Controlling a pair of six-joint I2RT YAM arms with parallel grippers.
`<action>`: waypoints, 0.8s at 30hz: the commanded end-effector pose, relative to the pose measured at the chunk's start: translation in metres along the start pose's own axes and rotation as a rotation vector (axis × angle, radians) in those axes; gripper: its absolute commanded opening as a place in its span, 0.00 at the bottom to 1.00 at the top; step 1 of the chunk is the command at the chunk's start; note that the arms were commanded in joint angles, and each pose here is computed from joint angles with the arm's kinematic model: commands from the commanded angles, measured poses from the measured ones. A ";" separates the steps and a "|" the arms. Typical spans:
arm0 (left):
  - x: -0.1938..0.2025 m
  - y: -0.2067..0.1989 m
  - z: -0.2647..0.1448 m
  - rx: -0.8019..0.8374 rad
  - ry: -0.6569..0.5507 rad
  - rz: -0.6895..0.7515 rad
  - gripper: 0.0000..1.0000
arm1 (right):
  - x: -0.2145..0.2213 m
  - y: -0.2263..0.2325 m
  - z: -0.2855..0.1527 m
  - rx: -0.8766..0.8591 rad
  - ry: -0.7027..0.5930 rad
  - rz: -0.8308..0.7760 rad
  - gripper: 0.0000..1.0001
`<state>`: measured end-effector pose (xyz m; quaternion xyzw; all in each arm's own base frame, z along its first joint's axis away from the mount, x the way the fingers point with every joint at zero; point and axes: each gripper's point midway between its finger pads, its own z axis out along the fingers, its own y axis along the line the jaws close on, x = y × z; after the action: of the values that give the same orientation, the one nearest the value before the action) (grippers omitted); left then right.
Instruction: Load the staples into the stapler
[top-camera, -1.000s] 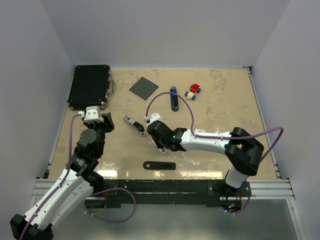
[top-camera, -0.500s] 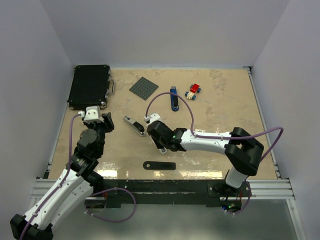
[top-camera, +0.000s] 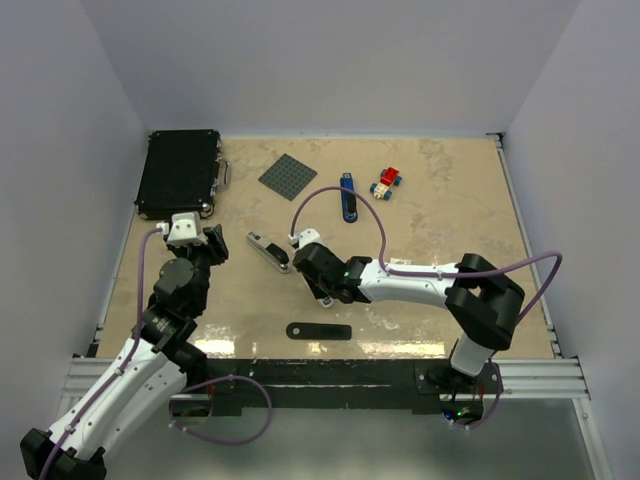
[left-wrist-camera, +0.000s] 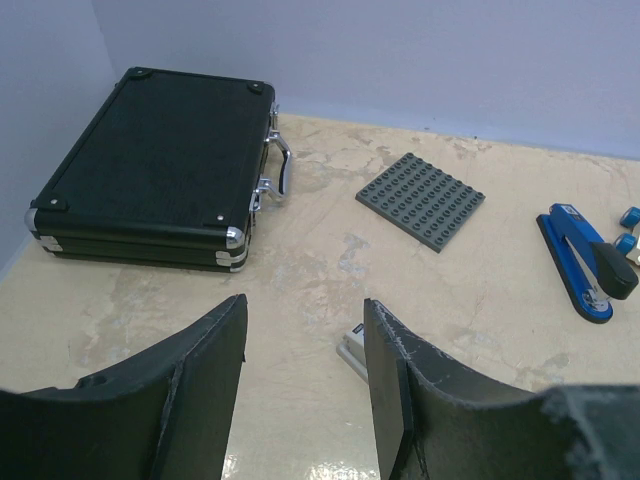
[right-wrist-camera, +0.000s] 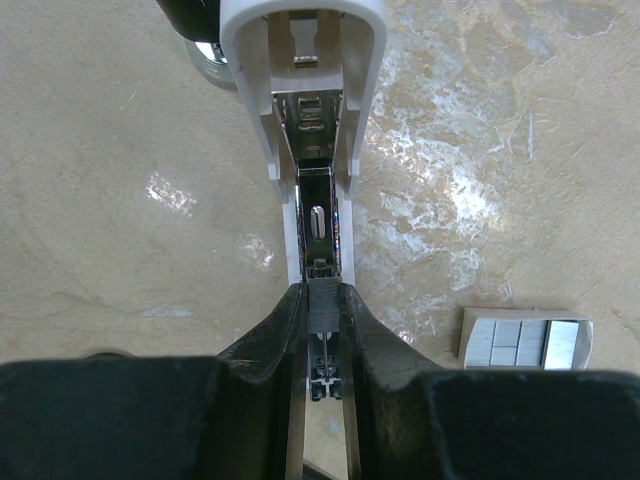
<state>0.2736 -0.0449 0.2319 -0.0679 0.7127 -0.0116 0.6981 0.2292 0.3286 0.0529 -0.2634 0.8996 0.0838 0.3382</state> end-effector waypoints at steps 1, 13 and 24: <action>-0.025 -0.002 0.000 0.006 -0.056 -0.049 0.55 | -0.002 0.001 0.000 -0.002 -0.009 0.004 0.06; -0.026 -0.003 -0.001 0.011 -0.057 -0.049 0.55 | 0.003 -0.002 -0.003 0.006 -0.002 0.000 0.06; -0.025 -0.003 0.000 0.012 -0.055 -0.050 0.55 | 0.007 -0.006 -0.006 0.012 0.001 0.002 0.07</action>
<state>0.2733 -0.0449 0.2325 -0.0680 0.7119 -0.0126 0.6989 0.2275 0.3255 0.0489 -0.2634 0.9000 0.0824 0.3375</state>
